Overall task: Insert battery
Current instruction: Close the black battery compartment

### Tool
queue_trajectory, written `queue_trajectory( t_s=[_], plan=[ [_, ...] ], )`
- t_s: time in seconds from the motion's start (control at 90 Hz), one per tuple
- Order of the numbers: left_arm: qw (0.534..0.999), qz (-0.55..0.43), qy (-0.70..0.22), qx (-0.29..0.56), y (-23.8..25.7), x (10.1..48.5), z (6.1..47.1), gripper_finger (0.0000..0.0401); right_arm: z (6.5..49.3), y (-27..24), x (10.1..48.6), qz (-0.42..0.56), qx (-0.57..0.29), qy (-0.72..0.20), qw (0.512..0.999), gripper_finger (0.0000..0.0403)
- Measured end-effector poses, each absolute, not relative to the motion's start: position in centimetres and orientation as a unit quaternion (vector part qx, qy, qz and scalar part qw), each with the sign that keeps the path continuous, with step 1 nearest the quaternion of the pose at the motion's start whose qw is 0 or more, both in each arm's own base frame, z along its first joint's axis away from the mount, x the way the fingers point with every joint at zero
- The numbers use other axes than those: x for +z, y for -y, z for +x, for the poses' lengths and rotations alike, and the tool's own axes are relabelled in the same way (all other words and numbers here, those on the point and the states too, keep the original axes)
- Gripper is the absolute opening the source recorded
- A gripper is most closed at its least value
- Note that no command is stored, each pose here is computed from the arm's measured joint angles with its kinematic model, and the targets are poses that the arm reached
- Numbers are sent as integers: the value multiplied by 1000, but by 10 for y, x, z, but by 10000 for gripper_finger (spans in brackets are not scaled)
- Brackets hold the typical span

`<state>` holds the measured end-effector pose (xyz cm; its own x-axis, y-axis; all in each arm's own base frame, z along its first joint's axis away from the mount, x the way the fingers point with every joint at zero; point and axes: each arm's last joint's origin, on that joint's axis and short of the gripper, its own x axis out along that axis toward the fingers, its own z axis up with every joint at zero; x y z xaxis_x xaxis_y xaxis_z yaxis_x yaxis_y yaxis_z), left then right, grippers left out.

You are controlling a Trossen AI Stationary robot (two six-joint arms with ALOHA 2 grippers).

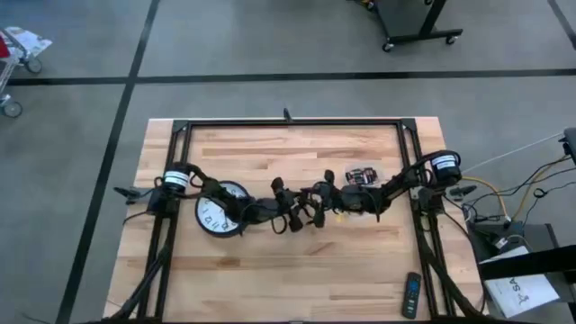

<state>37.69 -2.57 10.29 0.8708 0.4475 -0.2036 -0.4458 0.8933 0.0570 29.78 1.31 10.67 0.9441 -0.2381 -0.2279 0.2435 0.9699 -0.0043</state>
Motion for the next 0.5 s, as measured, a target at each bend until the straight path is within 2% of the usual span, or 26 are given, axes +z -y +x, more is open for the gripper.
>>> queue_trajectory(
  t_s=[0.122, 0.311, 0.5],
  plan=[
    [967, 4, -105, 231, 25, 104, 379, 115, 298, -13, 107, 18, -135, -113, 984, 101],
    [971, -13, -110, 214, 21, 102, 363, 160, 298, -12, 107, 31, -138, -112, 984, 100],
    [980, -35, -54, 187, 18, 104, 341, 190, 298, -12, 107, 35, -137, -111, 984, 99]
  ],
)
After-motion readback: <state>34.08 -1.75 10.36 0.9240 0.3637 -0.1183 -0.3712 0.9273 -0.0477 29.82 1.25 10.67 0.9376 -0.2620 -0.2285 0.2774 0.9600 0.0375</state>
